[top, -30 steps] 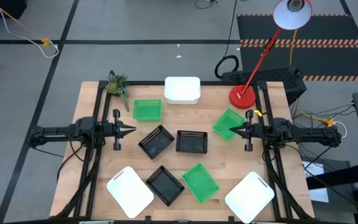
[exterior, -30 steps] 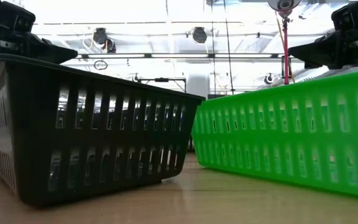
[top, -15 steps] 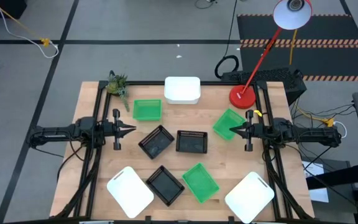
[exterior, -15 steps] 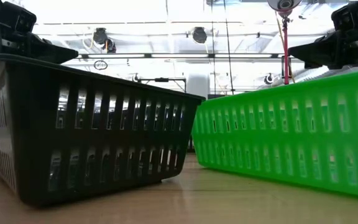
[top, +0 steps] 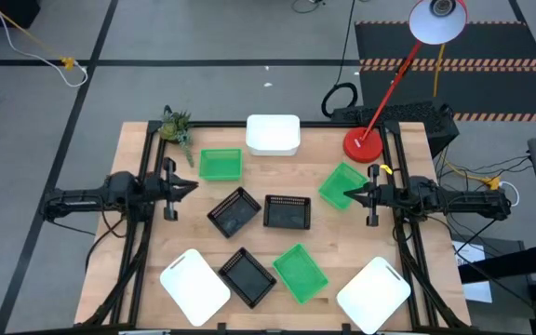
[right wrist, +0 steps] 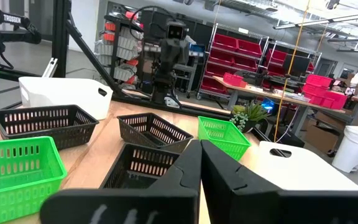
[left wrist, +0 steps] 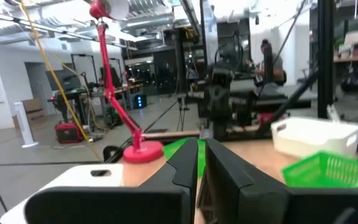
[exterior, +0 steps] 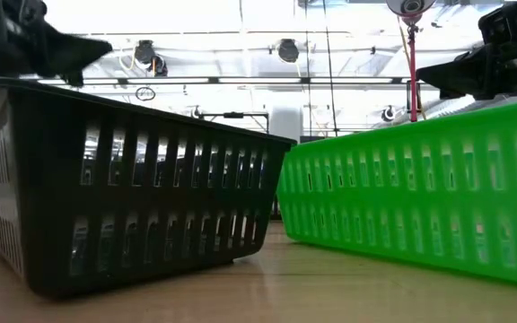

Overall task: Stack baskets by color
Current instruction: Stack the top left black bin on the top right black bin

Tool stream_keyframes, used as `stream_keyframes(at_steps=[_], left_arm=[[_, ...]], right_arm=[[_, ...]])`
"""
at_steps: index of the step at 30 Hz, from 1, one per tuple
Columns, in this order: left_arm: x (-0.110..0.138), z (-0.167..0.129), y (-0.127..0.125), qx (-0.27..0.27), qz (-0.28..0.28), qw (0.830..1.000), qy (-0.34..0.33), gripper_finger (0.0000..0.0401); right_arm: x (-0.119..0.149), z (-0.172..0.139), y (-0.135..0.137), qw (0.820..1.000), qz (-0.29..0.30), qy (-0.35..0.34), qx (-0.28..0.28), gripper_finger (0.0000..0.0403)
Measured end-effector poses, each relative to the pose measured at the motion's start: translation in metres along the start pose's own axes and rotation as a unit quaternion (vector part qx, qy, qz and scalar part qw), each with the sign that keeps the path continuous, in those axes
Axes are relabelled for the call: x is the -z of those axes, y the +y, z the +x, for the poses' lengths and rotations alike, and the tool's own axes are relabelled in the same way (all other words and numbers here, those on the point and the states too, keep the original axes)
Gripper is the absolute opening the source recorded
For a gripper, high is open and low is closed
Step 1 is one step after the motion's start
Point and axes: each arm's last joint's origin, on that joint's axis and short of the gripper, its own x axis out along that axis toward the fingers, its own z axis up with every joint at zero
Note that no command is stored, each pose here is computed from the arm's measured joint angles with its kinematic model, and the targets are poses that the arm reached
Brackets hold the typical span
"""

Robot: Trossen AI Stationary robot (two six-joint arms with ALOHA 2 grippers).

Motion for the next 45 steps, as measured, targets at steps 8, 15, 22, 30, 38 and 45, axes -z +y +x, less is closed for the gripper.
stream_keyframes(at_steps=[8, 15, 22, 30, 38, 45], left_arm=[[-0.056, -0.001, 0.007, 0.003, -0.024, 0.999, 0.039, 0.0035], [-0.109, 0.012, 0.013, 0.009, -0.055, 0.998, 0.033, 0.0035], [-0.15, 0.037, 0.012, 0.057, -0.031, 0.997, 0.045, 0.0035], [-0.169, 0.066, 0.006, 0.088, -0.035, 0.989, 0.116, 0.0035], [-0.143, 0.094, -0.012, 0.08, -0.033, 0.978, 0.187, 0.0035], [-0.148, 0.099, -0.015, 0.085, -0.017, 0.984, 0.157, 0.0035]], right_arm=[[0.0, 0.0, 0.0, 1.0, 0.0, 0.0, 0.0, 0.0], [-0.002, 0.0, 0.0, 1.0, 0.0, -0.01, 0.002, 0.0], [-0.003, 0.0, -0.001, 0.999, 0.03, -0.016, 0.003, 0.0], [-0.004, 0.0, -0.001, 0.994, 0.11, -0.02, 0.002, 0.0], [-0.014, -0.001, -0.003, 0.964, 0.255, -0.072, -0.008, 0.0], [-0.036, 0.0, -0.005, 0.957, 0.273, -0.074, -0.058, 0.0]])
